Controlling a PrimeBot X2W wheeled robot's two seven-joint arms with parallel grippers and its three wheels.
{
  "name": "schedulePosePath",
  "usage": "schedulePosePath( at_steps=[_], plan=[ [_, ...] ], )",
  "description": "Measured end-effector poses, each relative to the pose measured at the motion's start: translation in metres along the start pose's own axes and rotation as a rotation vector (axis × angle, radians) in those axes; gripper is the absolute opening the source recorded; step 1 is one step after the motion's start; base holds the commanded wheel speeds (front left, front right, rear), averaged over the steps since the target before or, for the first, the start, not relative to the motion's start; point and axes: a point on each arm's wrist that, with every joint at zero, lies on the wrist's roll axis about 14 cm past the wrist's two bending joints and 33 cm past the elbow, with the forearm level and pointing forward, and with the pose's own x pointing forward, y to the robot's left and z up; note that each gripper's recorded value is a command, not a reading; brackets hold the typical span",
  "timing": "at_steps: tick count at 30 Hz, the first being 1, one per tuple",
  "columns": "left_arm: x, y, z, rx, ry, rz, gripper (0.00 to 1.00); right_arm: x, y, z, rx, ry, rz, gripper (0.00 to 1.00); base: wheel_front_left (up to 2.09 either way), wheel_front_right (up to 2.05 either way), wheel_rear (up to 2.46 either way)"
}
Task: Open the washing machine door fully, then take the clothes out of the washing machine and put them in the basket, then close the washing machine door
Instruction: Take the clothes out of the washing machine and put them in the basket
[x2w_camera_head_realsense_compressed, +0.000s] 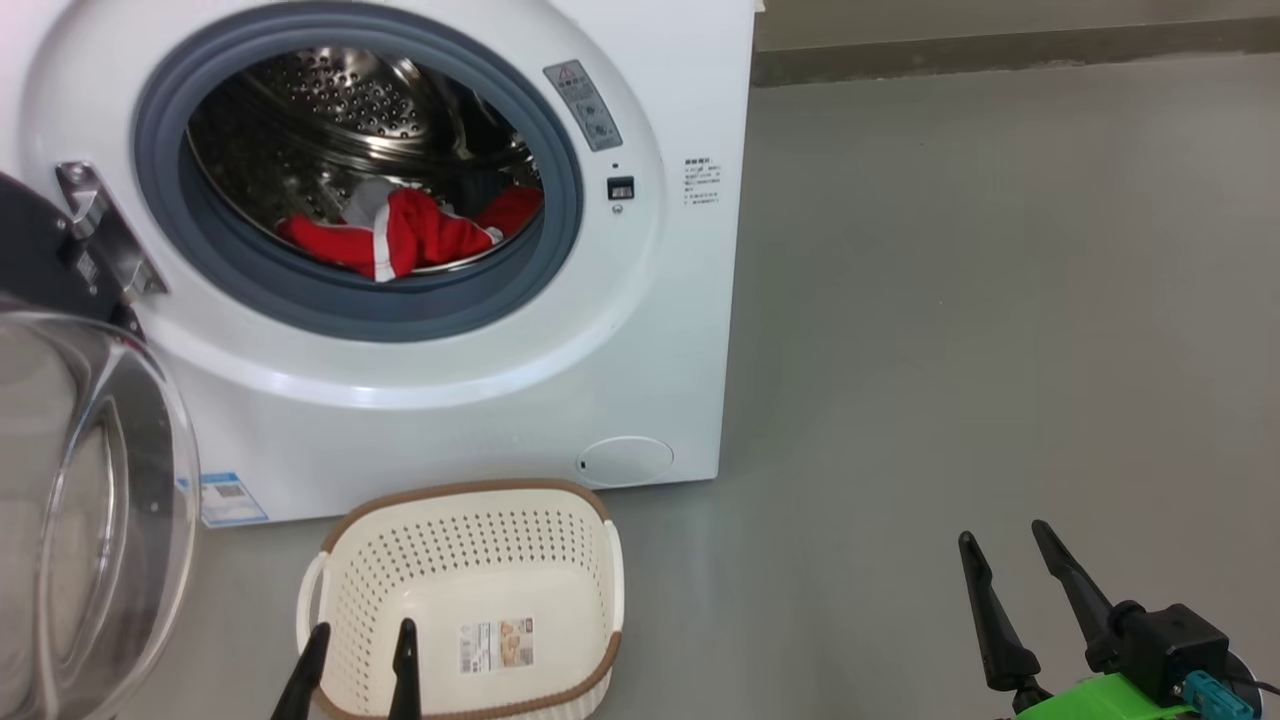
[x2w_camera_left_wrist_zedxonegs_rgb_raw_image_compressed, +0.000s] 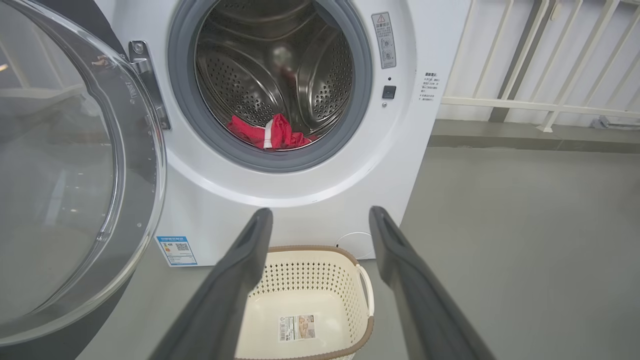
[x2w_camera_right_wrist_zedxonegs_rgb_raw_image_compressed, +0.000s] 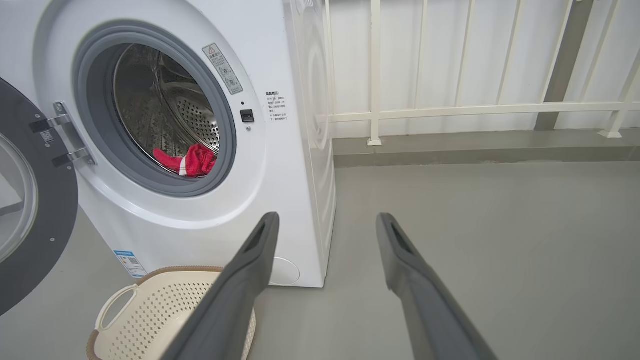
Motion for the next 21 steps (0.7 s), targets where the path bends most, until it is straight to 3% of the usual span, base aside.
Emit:
schedulePosePath(
  at_steps=[10, 21],
  plan=[
    [-0.0006, 0.0007, 0.0013, 0.008, -0.007, -0.003, 1.0, 0.0004, 0.0008, -0.0008, 0.0, 0.003, 0.003, 1.0, 1.63, -1.62, -0.01],
    [-0.0006, 0.0013, 0.0025, 0.009, -0.01, 0.009, 1.0, -0.0001, 0.0008, -0.0002, 0.0, 0.001, 0.003, 1.0, 0.39, -0.39, 0.0]
  ],
)
